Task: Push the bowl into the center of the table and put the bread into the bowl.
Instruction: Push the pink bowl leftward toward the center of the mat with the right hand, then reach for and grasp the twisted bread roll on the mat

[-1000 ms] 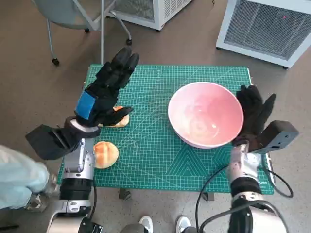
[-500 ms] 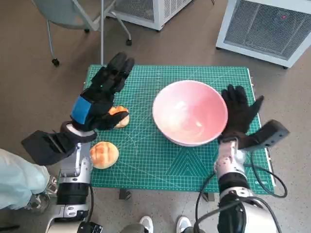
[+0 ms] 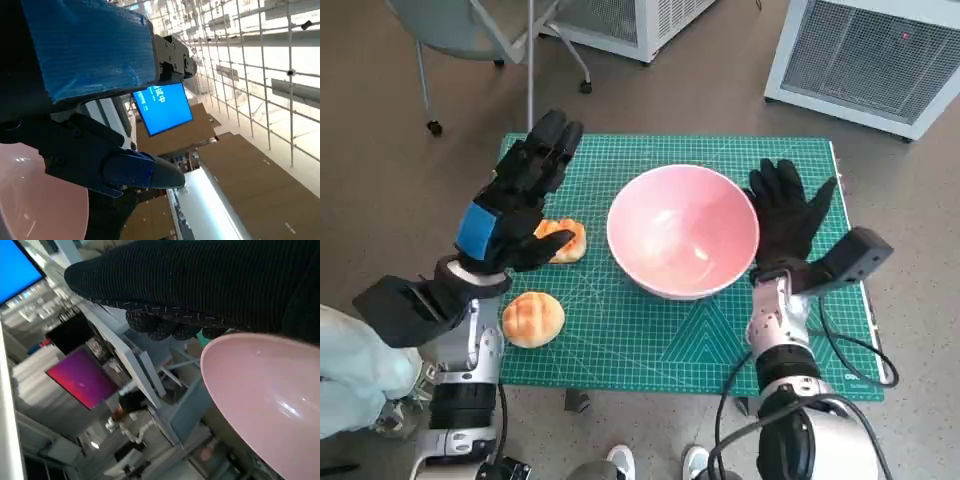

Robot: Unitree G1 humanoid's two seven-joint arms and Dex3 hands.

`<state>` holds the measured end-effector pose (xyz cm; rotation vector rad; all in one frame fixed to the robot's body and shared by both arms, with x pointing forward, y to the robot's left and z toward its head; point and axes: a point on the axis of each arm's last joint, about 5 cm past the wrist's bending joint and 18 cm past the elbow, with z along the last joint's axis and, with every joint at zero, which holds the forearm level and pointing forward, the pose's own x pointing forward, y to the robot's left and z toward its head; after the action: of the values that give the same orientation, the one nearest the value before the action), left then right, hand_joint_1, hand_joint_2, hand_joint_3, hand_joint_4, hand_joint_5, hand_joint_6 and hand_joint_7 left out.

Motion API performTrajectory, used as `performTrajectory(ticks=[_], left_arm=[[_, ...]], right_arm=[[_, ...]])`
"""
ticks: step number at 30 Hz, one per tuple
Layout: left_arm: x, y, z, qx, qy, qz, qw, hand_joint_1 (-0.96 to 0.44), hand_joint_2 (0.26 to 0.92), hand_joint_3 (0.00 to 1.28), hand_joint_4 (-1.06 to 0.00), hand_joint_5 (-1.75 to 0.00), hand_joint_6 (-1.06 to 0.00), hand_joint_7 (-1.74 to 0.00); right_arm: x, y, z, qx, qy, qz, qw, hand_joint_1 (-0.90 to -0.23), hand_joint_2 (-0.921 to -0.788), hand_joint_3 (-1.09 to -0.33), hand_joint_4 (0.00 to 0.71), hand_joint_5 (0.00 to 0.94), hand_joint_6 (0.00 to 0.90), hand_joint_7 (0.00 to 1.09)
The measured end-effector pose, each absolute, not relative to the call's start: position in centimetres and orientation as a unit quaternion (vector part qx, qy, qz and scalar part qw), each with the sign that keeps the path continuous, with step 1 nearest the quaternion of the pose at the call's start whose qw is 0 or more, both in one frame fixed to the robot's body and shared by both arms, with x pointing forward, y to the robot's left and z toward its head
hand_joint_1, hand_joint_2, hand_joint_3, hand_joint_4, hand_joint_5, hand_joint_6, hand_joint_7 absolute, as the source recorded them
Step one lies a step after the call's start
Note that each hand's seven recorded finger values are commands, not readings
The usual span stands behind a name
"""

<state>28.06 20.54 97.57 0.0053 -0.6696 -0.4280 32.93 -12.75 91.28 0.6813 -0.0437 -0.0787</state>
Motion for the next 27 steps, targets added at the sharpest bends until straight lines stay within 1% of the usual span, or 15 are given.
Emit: performTrajectory(ticks=[5,9,11,15,20,22,23,25,27], left_arm=[[27.9,20.6,97.4,0.001,-0.324,-0.202,0.924,-0.61,0.921,0.19,-0.10,0.00,-0.24,-0.02],[27.9,20.6,97.2,0.000,-0.321,-0.198,0.926,-0.61,0.921,0.19,-0.10,0.00,-0.24,-0.02],[27.8,20.5,97.2,0.000,-0.321,-0.197,0.926,-0.61,0.921,0.19,-0.10,0.00,-0.23,-0.01],[27.7,20.6,97.1,0.001,-0.321,-0.195,0.927,-0.61,0.921,0.19,-0.09,0.00,-0.23,-0.01],[27.7,20.5,97.0,-0.001,-0.321,-0.193,0.927,-0.60,0.921,0.19,-0.10,0.00,-0.23,-0.01],[27.7,20.4,96.9,-0.003,-0.321,-0.192,0.927,-0.60,0.921,0.19,-0.10,0.00,-0.23,-0.01],[27.7,20.4,96.9,-0.004,-0.321,-0.192,0.927,-0.59,0.921,0.18,-0.10,0.00,-0.23,-0.01],[27.7,20.1,96.8,-0.009,-0.321,-0.192,0.927,-0.59,0.921,0.18,-0.10,0.00,-0.23,-0.01],[27.7,19.9,96.7,-0.013,-0.322,-0.193,0.927,-0.59,0.921,0.18,-0.10,0.00,-0.23,-0.01]], right_arm=[[33.0,-12.3,91.4,0.333,-0.015,-0.027,0.943,-0.604,-0.921,-0.886,0.233,0.002,0.220,0.30],[33.1,-12.3,91.6,0.324,-0.016,-0.020,0.946,-0.604,-0.921,-0.894,0.230,0.000,0.215,0.29],[33.2,-12.5,91.7,0.314,-0.018,-0.018,0.949,-0.603,-0.921,-0.898,0.228,0.000,0.214,0.29],[33.3,-13.4,92.0,0.291,-0.029,-0.020,0.956,-0.596,-0.921,-0.910,0.230,0.002,0.225,0.28],[33.6,-14.4,93.0,0.225,-0.074,-0.014,0.971,-0.581,-0.921,-0.941,0.219,0.000,0.209,0.27],[33.7,-14.8,93.6,0.187,-0.105,-0.006,0.977,-0.579,-0.921,-0.954,0.214,0.000,0.200,0.26],[33.7,-14.9,93.8,0.172,-0.117,-0.003,0.978,-0.589,-0.921,-0.952,0.212,0.001,0.195,0.26],[33.6,-15.4,94.3,0.129,-0.155,0.008,0.979,-0.606,-0.921,-0.943,0.212,0.001,0.193,0.26],[33.5,-15.8,94.8,0.094,-0.189,0.020,0.977,-0.645,-0.921,-0.919,0.211,0.001,0.195,0.26]])
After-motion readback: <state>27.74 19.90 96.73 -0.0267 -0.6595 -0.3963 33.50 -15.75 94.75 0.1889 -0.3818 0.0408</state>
